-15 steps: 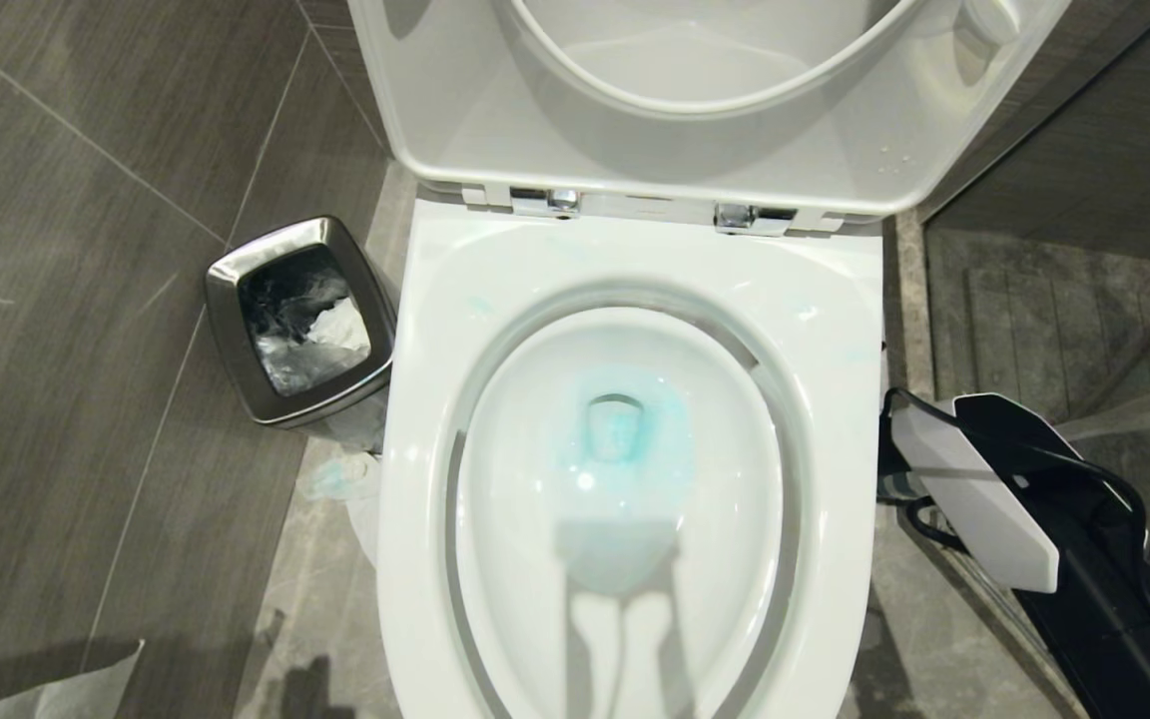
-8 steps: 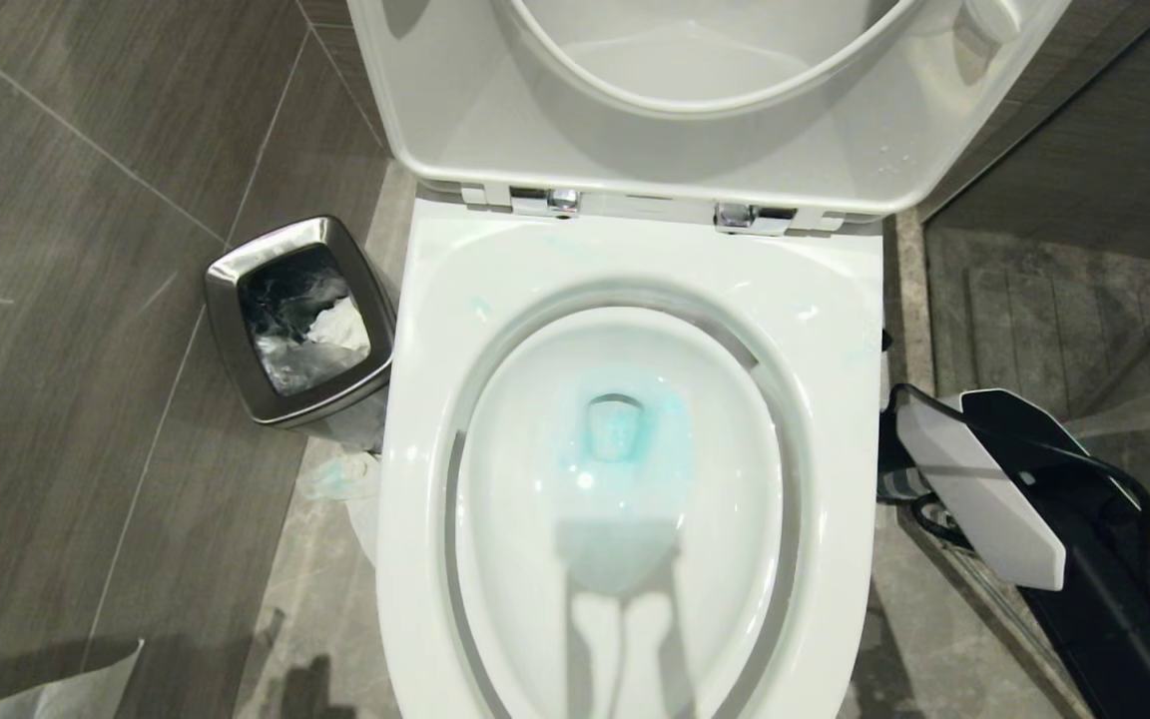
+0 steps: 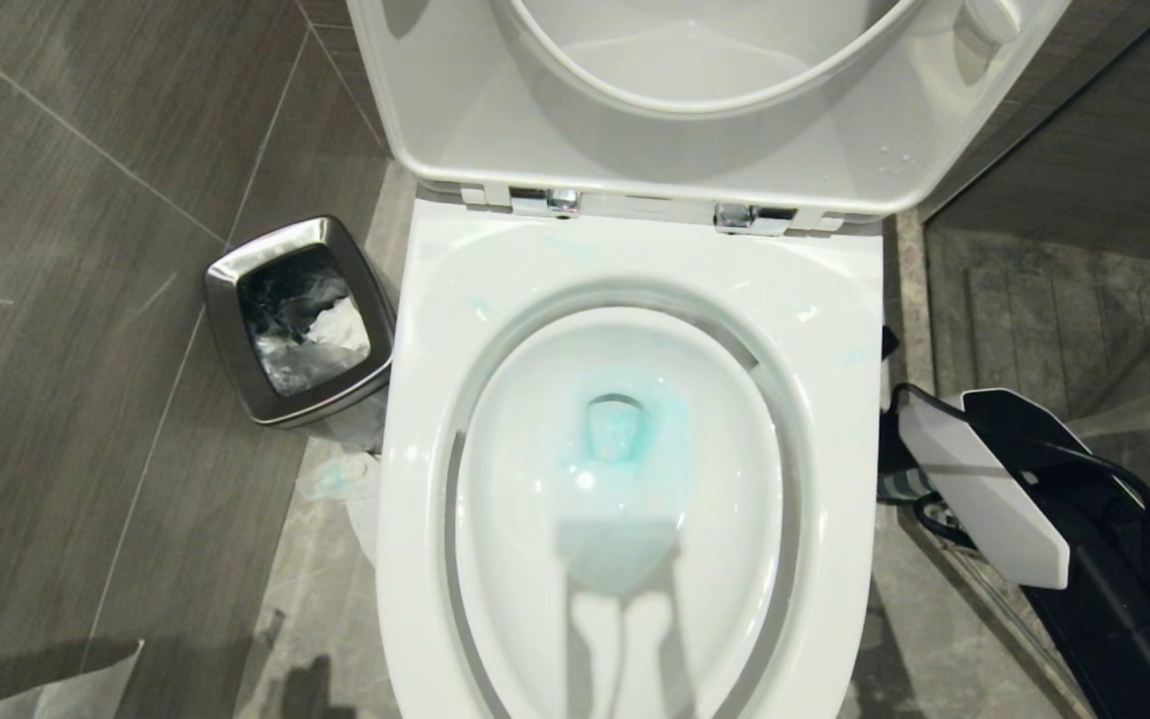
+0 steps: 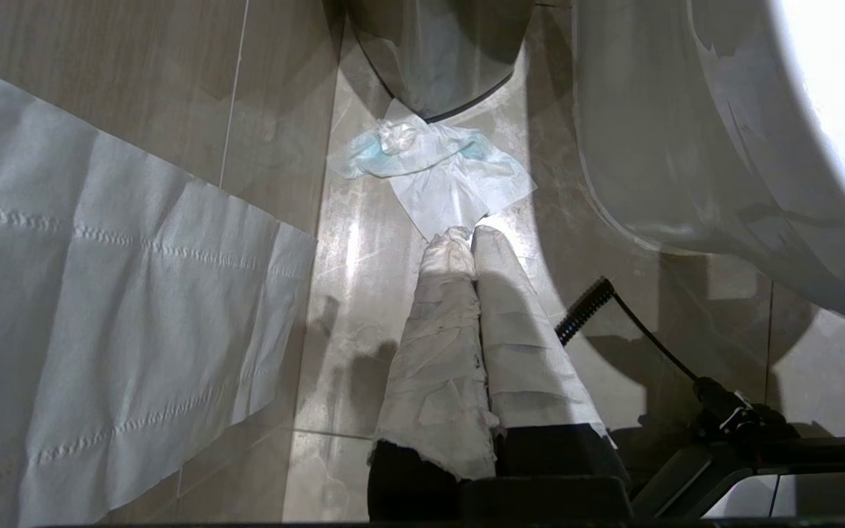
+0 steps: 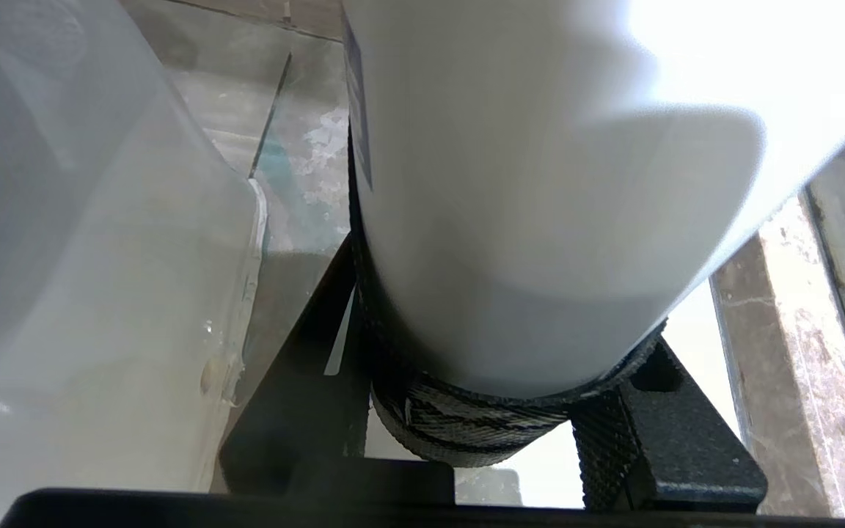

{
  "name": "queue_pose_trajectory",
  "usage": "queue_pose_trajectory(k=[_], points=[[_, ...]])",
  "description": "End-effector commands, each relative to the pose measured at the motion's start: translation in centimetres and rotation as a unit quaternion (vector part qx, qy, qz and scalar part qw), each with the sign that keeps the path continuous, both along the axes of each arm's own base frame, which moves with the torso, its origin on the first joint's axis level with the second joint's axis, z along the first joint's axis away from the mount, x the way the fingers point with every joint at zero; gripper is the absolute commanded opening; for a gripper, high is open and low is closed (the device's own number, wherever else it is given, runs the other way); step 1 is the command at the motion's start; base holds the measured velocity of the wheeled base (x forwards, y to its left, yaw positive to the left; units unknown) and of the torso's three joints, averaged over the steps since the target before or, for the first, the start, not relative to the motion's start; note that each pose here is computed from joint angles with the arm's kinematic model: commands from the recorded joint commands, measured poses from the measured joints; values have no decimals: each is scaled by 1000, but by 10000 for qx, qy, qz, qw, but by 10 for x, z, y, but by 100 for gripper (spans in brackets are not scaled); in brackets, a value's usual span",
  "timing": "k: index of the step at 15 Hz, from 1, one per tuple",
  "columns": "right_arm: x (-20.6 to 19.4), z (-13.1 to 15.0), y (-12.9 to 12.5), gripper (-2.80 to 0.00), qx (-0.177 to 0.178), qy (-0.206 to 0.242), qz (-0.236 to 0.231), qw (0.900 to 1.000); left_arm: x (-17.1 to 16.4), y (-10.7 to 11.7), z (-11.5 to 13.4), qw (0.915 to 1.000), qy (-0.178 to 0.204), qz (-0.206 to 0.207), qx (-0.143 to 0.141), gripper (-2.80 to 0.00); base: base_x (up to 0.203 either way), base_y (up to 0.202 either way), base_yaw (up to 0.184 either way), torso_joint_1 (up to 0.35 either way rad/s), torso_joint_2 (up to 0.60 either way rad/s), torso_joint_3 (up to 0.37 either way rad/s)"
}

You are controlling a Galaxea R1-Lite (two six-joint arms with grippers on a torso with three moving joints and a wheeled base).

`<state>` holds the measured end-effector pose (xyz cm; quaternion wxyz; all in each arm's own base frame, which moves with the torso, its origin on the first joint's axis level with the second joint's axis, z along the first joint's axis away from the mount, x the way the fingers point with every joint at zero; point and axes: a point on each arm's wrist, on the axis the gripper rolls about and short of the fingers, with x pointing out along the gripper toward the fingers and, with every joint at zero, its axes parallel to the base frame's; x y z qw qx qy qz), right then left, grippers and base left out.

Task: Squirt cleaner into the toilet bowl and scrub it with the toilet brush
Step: Place the cleaning agent on the floor

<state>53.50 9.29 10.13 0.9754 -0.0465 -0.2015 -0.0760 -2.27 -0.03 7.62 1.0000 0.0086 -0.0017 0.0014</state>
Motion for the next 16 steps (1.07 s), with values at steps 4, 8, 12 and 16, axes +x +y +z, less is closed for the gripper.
queue_pose_trajectory(k=[4,8,12,16], points=[[0,1,-1,-280,-3,-28,-10,10000,0,0,0,10000,-6,2,-2,-280,0,0,0,0,0,0],[0,2,-1,0,-6,-24,-12,10000,0,0,0,10000,-6,2,-2,-280,0,0,0,0,0,0],[-1,4,-1,0,-9,-11,-12,10000,0,0,0,10000,1,8,1,-280,0,0,0,0,0,0],[-13,4,-3,0,-26,295,4,9996,0,0,0,10000,-6,11,-2,-280,0,0,0,0,0,0]])
